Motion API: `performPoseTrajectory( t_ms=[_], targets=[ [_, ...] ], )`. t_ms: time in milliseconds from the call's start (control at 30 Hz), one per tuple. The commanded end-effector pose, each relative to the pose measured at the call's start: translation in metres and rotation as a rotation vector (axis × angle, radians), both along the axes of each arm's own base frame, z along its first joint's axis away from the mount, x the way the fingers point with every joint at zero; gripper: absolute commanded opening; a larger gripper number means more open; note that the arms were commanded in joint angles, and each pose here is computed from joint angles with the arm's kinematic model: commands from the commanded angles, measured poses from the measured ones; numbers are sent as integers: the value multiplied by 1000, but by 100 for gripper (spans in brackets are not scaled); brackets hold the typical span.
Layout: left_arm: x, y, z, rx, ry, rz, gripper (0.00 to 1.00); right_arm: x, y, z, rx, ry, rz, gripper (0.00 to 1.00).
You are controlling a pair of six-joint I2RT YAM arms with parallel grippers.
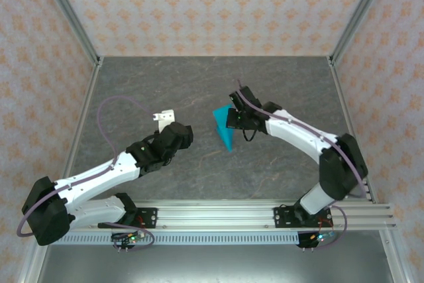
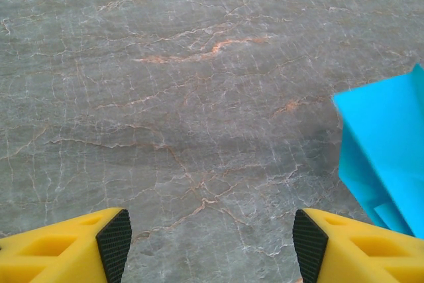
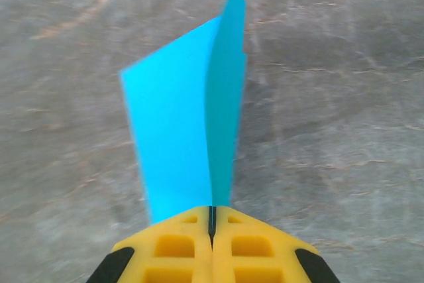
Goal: Fold a paper plane with a square sheet of paper (fold left side to right side)
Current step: Turn over the paper plane at the center of the table.
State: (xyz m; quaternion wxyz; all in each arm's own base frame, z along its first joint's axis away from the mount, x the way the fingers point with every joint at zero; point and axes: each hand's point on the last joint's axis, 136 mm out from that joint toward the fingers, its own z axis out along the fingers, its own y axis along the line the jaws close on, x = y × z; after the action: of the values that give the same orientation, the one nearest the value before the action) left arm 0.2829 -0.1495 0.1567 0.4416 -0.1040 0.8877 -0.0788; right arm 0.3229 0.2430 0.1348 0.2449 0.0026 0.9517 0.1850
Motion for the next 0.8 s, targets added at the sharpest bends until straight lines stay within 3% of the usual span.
performPoseTrajectory(
  t_ms=[0,200,300,433,600,767],
  targets=[
    [-1,15,6,30,-22,51,69,-10,25,-15,160,40,91,0],
    [-2,15,8,23,-21,51,69,-15,19,-61,205,116,93,0],
    [-2,14,8,18,-21,49,69,-13,1,-71,153,123,57,16],
    [-1,13,7,15,-21,48,69,-14,-22,-64,32,97,21,34],
    [-1,12,7,16,-17,45,69,-20,-58,-55,-175,99,-17,39],
    [-5,21,10,22,-28,73,69,-40,-34,-17,-270,24,138,43]
  ],
)
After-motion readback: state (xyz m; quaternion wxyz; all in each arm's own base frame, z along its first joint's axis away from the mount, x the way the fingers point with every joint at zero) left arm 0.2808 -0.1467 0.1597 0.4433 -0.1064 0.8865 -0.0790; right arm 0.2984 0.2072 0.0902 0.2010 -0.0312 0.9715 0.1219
